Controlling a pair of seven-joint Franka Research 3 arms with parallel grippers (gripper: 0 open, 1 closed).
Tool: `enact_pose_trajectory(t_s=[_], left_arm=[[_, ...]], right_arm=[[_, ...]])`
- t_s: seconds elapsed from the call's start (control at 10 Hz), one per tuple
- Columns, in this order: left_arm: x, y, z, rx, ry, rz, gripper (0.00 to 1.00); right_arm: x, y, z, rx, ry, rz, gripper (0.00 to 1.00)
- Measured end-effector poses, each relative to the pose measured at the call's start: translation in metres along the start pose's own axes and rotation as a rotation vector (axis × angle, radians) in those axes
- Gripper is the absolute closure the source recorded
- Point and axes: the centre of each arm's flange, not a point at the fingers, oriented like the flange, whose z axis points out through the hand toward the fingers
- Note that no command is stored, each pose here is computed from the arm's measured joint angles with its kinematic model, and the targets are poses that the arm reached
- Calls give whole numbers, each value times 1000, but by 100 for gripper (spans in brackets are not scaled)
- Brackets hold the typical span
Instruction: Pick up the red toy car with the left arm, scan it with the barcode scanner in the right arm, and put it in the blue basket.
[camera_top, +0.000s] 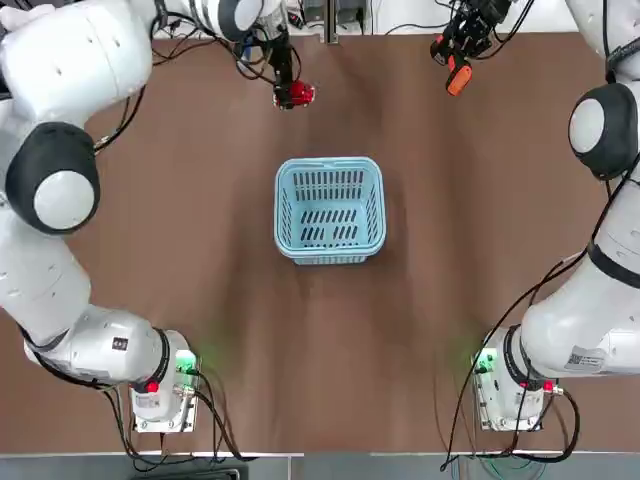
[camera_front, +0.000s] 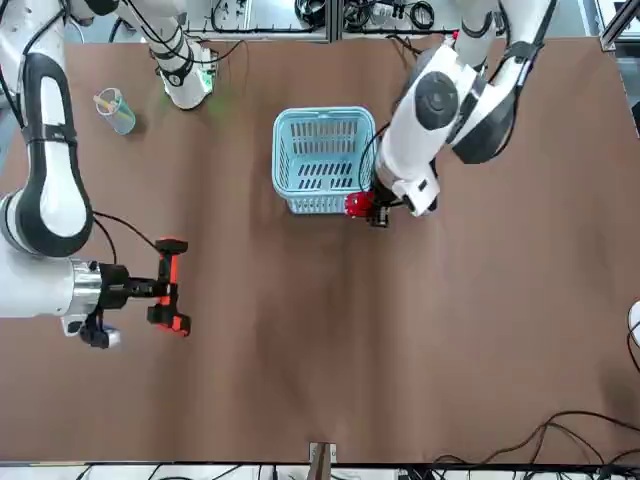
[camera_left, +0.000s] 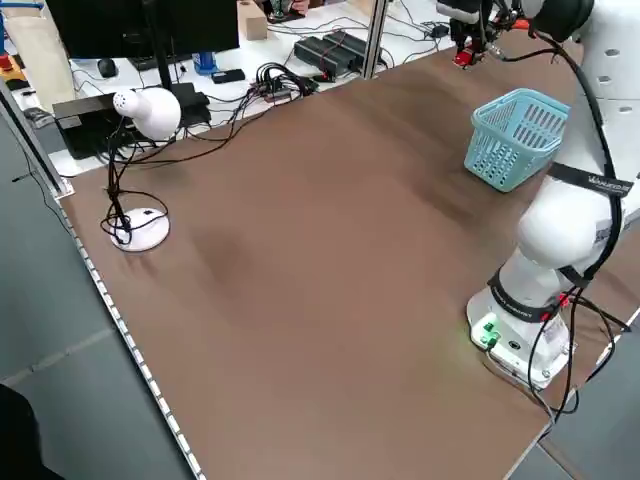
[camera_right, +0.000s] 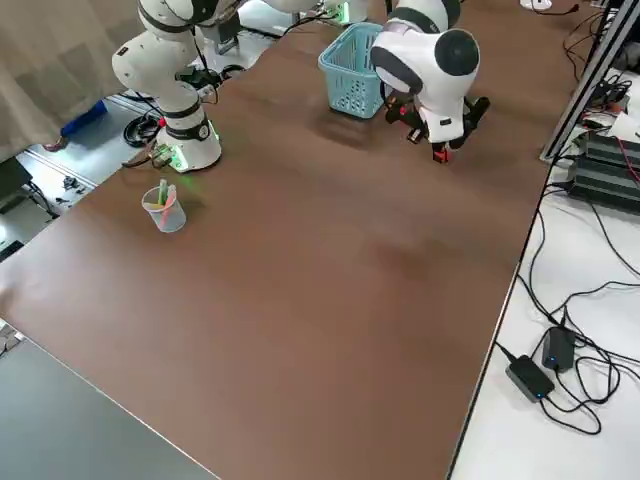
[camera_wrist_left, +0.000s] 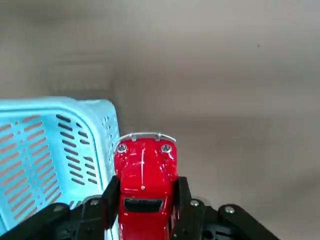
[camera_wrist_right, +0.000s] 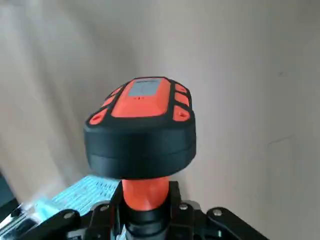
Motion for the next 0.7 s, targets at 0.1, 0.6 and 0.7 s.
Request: enact_pose_trajectory(t_s=[0.1, 0.6, 0.7], left_arm=[[-20, 1, 8, 1, 4, -9, 52], [-74, 25, 47, -58, 68, -46, 52], [-88, 20, 61, -56, 80, -42, 52]], right_arm=[[-7, -4, 4, 71, -62, -43, 63], [-48, -43, 16, 259, -324, -223, 63], [-55, -53, 14, 294, -343, -244, 63]])
